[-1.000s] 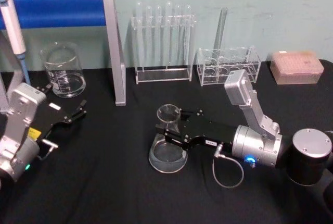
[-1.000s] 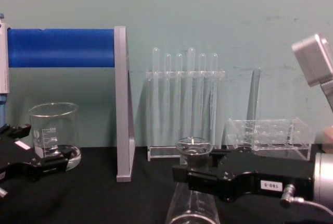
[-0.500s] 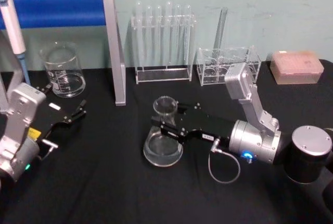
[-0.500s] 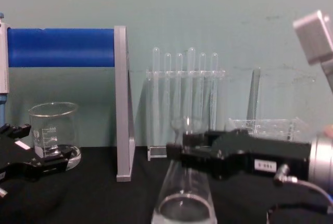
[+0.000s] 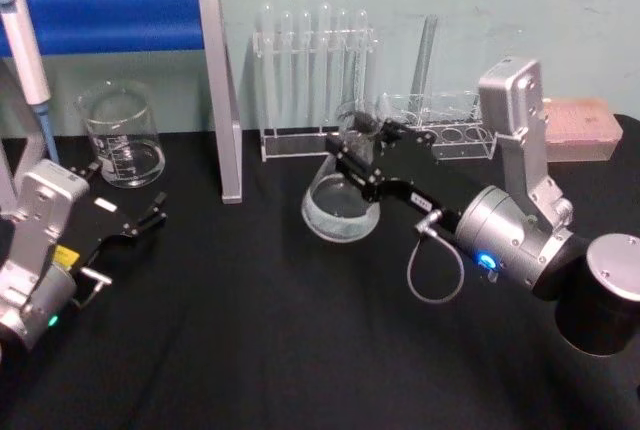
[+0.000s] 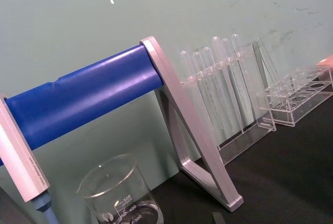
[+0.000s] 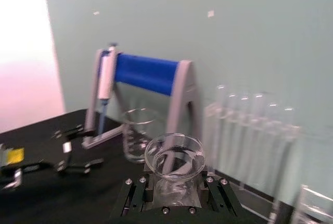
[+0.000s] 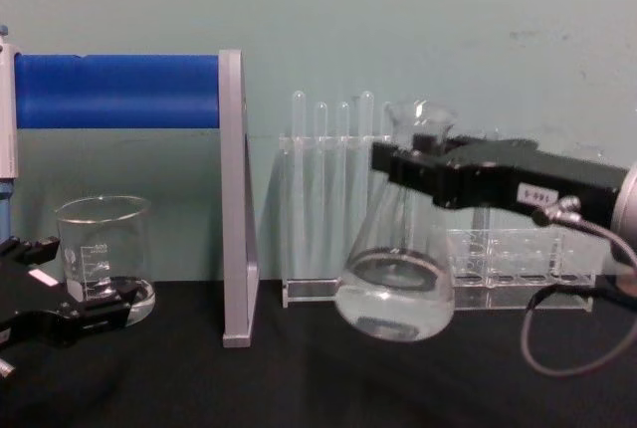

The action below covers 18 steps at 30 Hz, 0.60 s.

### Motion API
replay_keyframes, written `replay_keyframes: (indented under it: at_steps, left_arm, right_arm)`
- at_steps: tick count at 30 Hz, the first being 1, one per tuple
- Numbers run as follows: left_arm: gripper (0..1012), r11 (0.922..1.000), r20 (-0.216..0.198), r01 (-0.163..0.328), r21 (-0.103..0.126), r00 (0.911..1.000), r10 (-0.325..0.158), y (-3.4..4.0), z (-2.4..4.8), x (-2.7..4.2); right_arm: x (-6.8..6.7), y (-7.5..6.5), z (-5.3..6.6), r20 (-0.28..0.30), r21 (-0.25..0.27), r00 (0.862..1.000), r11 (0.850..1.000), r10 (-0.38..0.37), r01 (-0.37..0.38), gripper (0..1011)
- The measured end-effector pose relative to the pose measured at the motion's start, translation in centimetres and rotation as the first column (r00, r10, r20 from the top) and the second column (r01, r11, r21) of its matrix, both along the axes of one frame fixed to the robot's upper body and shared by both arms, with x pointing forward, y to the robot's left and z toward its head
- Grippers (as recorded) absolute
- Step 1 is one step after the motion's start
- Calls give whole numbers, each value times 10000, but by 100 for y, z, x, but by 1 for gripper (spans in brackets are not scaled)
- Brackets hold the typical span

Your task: Grasp the erlenmeyer flask with one hand, shake it three times, then place it back.

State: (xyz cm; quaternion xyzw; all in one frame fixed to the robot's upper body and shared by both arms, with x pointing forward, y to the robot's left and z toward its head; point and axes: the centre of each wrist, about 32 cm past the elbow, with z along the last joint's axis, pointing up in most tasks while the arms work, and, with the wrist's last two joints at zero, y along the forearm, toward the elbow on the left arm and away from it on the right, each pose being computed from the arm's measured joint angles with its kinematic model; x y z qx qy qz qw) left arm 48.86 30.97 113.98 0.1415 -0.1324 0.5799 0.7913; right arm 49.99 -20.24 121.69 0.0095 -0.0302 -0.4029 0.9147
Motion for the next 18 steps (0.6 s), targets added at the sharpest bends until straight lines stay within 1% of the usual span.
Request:
replay_keyframes:
  at_steps: [1, 2, 3, 5, 8, 11, 12, 13, 14, 15, 18]
  left_arm:
    - [1001, 10000, 0, 0, 0, 10000, 0, 0, 0, 0]
    - [1001, 10000, 0, 0, 0, 10000, 0, 0, 0, 0]
    - [1001, 10000, 1, 0, 0, 10000, 0, 0, 0, 0]
    - [1001, 10000, 1, 0, 0, 10000, 0, 0, 0, 0]
    - [1001, 10000, 1, 1, 0, 10000, -1, 0, 0, 0]
    - [1001, 10000, 0, 0, 0, 10000, 0, 0, 0, 0]
    - [1001, 10000, 1, 0, 1, 10000, 0, 0, 0, 0]
    - [1001, 10000, 2, 0, 0, 10000, 0, 0, 0, 0]
    - [1001, 10000, 0, 0, 0, 10000, 0, 0, 0, 0]
    - [1001, 10000, 1, 0, 0, 10000, 0, 0, 0, 0]
    - [1001, 10000, 0, 0, 0, 10000, 0, 0, 0, 0]
  right_arm:
    - [-27, -8, 29, 12, 72, 9995, 9995, -322, 322, 451]
    - [-27, -8, 29, 12, 72, 9995, 9995, -322, 322, 450]
    - [-52, -17, 49, 6, 106, 9979, 9979, -647, 647, 451]
    - [-72, -31, 72, 6, 137, 9952, 9951, -977, 977, 450]
    - [-105, -77, 111, -44, 137, 9852, 9851, -1715, 1715, 451]
    - [-116, -109, 129, -65, 110, 9775, 9774, -2110, 2111, 450]
    - [-123, -122, 135, -78, 88, 9722, 9722, -2341, 2342, 450]
    - [-125, -125, 138, -80, 84, 9704, 9704, -2413, 2413, 450]
    - [-131, -138, 146, -79, 59, 9652, 9652, -2615, 2616, 451]
    - [-131, -138, 146, -79, 59, 9652, 9652, -2615, 2616, 451]
    - [-145, -156, 152, -99, 1, 9542, 9543, -2989, 2989, 450]
